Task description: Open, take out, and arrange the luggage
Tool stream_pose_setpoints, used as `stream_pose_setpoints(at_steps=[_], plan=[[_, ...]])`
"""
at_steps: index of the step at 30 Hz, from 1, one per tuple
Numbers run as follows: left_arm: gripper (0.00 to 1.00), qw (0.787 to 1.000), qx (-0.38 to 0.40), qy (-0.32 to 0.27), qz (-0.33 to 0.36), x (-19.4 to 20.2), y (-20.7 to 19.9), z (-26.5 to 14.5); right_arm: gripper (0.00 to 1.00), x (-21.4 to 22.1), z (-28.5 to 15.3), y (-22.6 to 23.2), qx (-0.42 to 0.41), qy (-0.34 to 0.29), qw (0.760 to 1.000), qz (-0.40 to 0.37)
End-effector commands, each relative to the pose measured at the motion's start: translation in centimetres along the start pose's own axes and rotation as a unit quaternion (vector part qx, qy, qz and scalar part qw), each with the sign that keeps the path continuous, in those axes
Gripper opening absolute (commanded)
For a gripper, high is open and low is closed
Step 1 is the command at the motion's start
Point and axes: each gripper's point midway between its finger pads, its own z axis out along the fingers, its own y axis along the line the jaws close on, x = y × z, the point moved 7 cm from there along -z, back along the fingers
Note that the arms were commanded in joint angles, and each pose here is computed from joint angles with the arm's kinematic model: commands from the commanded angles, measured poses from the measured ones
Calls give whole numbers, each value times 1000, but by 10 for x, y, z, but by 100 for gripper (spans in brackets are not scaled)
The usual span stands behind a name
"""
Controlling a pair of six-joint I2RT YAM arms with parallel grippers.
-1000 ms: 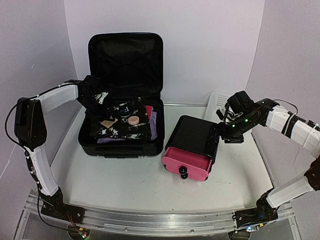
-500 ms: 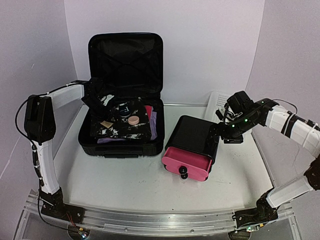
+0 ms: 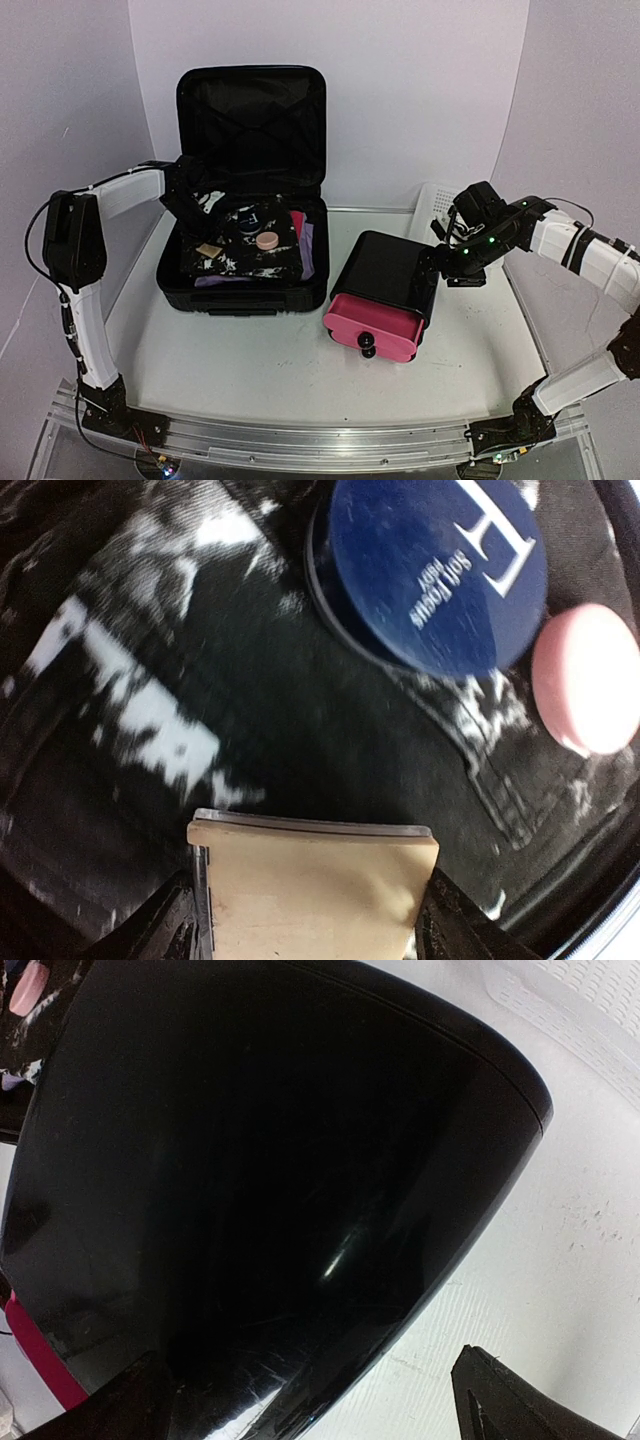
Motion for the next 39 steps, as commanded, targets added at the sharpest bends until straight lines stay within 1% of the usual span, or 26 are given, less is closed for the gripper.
stream_pose_setpoints(at_steps=[1,4,7,11,13,15,18,19,20,22,30,33,39], plan=[[56,999,-18,-47,4,-3,-16,-50,98,6,3,-3,16,21,1000,-7],[56,998,-19,-68,0,-3,-27,-70,98,6,4,-3,14,20,1000,-8],[53,995,5,-103,-19,-3,-46,-98,98,6,4,-3,14,19,1000,-9],[51,983,59,-171,-33,-7,-103,-134,98,8,6,-4,15,18,1000,-9],[50,971,100,-215,-29,-9,-142,-152,98,8,9,-4,13,18,1000,-5],[48,955,128,-263,-52,-8,-177,-166,98,7,11,-4,9,16,1000,0],[46,925,178,-327,-79,0,-225,-174,98,7,12,-4,6,11,1000,9],[45,911,200,-352,-82,0,-240,-175,98,7,12,-4,5,9,1000,11],[44,904,207,-363,-88,5,-254,-174,98,7,12,-3,4,8,1000,12],[43,900,200,-377,-91,13,-277,-165,98,7,11,-4,3,6,1000,13],[45,900,175,-395,-59,25,-365,-139,98,12,9,-5,-1,2,1000,18],[44,902,157,-399,-45,33,-389,-125,98,14,8,-5,-5,-3,1000,21],[45,905,137,-403,-20,37,-416,-99,98,19,10,-7,-4,-3,1000,25]])
